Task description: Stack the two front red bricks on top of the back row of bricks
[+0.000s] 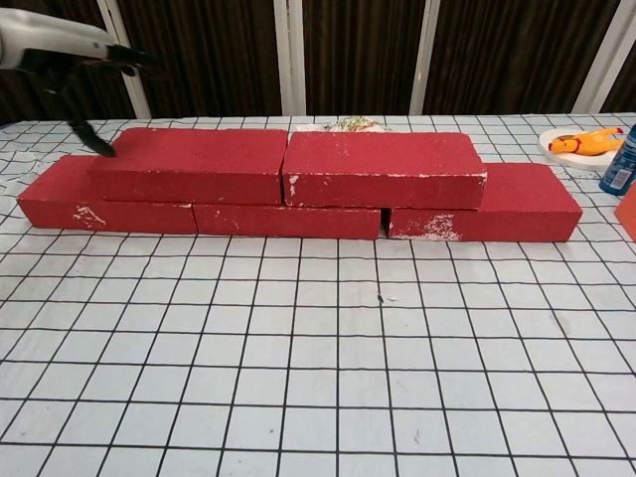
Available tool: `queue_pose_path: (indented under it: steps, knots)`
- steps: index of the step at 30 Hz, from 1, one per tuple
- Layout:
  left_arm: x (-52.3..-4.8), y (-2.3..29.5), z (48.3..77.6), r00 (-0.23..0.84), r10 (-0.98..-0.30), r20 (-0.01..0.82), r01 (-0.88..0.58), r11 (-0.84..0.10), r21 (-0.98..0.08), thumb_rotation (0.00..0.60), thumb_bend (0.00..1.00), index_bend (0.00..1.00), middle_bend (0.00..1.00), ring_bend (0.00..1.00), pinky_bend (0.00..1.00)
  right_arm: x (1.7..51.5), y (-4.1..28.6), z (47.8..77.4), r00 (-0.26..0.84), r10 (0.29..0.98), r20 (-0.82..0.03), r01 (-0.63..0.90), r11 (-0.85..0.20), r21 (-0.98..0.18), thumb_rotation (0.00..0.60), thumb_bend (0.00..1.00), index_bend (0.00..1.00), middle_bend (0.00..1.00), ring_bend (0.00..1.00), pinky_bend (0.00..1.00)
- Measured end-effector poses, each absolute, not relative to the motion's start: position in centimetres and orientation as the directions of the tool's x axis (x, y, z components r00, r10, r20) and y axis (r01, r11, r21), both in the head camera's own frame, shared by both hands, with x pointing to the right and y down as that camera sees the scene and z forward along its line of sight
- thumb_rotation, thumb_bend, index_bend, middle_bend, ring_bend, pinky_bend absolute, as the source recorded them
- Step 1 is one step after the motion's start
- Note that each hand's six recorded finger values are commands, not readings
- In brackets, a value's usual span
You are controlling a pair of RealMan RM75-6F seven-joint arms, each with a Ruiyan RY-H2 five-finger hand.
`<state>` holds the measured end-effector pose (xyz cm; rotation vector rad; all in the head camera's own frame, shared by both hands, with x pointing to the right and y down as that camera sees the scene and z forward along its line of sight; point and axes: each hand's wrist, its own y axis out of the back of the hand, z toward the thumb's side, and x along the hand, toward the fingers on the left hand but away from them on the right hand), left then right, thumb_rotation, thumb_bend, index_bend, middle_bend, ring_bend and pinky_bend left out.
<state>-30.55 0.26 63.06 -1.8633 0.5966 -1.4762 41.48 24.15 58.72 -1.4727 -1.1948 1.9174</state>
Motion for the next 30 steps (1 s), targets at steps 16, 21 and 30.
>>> queue_pose_path:
  steps: [16,21,30]
  knots:
    - [-39.7,3.4,62.9,0.129,-0.739,0.662,0.065,-0.659,-0.749,0.600,0.00,0.14,0.01,0.00,0.00,41.1,24.2,58.8,-0.320,0.766,-0.558,0.160,-0.536,-0.829,0.600,0.18,0.02,0.00,0.00,0.00]
    - [-39.6,3.7,63.6,0.125,-0.730,0.672,0.076,-0.669,-0.740,0.600,0.00,0.16,0.01,0.00,0.00,41.2,24.2,58.8,-0.322,0.765,-0.558,0.161,-0.536,-0.828,0.600,0.18,0.02,0.00,0.00,0.00]
    - [-39.2,4.2,65.0,0.118,-0.709,0.695,0.107,-0.687,-0.719,0.600,0.00,0.14,0.02,0.00,0.00,41.2,24.2,58.9,-0.320,0.762,-0.563,0.162,-0.541,-0.825,0.600,0.18,0.02,0.00,0.00,0.00]
